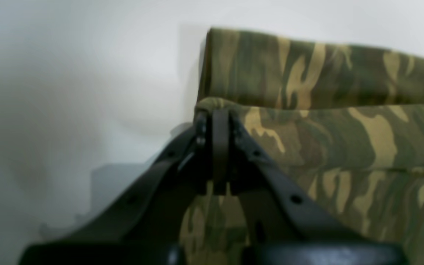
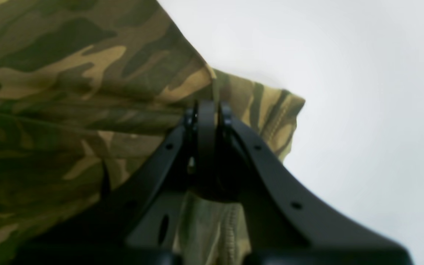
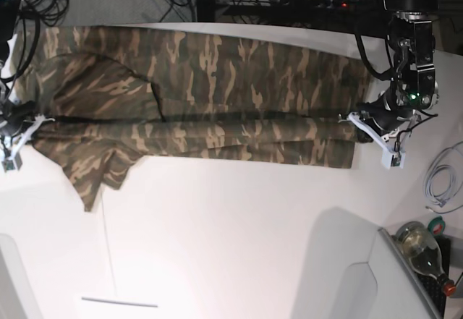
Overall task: Layout the t-shirt on the table in an organized manner, then fold the t-shirt properly
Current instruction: 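Fold the held shirt edge over toward the hem with both grippers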
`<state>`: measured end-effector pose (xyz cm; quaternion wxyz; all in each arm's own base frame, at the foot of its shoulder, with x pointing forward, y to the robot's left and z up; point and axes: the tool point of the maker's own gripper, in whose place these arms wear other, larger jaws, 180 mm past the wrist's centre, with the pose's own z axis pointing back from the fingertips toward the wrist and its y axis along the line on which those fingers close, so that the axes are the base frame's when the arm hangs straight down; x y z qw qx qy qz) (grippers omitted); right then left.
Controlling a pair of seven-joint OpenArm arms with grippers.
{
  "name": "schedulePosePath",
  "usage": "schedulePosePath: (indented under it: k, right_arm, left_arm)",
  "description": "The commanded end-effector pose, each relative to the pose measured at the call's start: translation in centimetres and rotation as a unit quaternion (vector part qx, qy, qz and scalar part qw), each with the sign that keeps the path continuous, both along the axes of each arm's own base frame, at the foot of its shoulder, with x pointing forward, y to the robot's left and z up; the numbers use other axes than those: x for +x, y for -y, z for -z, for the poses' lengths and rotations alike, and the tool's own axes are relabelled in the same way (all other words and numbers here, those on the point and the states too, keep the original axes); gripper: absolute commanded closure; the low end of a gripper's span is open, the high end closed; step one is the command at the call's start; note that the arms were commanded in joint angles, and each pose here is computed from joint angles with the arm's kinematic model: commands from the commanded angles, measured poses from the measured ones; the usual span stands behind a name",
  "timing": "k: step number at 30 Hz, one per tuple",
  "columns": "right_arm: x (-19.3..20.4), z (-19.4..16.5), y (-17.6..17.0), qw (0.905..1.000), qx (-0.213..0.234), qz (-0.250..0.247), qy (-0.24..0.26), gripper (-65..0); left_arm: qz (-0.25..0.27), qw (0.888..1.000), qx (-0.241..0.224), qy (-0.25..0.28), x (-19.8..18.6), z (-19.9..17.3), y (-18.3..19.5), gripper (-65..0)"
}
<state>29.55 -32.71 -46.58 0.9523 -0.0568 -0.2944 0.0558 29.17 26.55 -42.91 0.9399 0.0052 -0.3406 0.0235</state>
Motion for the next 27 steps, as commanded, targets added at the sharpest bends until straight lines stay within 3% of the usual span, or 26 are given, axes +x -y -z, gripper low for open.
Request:
schedulePosePath:
  k: [1,15,27]
  right_arm:
    - [1.1,-1.7,1.3,0.9996,-0.016,0.004,0.024,0.0]
    - [-1.7,-1.1,0.6,0.9998,-0.018,0.007,-0.006,0.0]
    - [-3.4,0.5,0.8,0.9993,-0.013,0.014,-0.032,0.0]
  left_arm:
    - [-0.004,1.000,0.016,0.023,1.1,-1.5,-1.0,0.0]
    - [-0.020,0.999,0.026,0.027,-0.6,-2.1,-2.4,0.0]
    - [-0.025,0.999,0.021,-0.013,-3.4,0.3,-2.4,0.0]
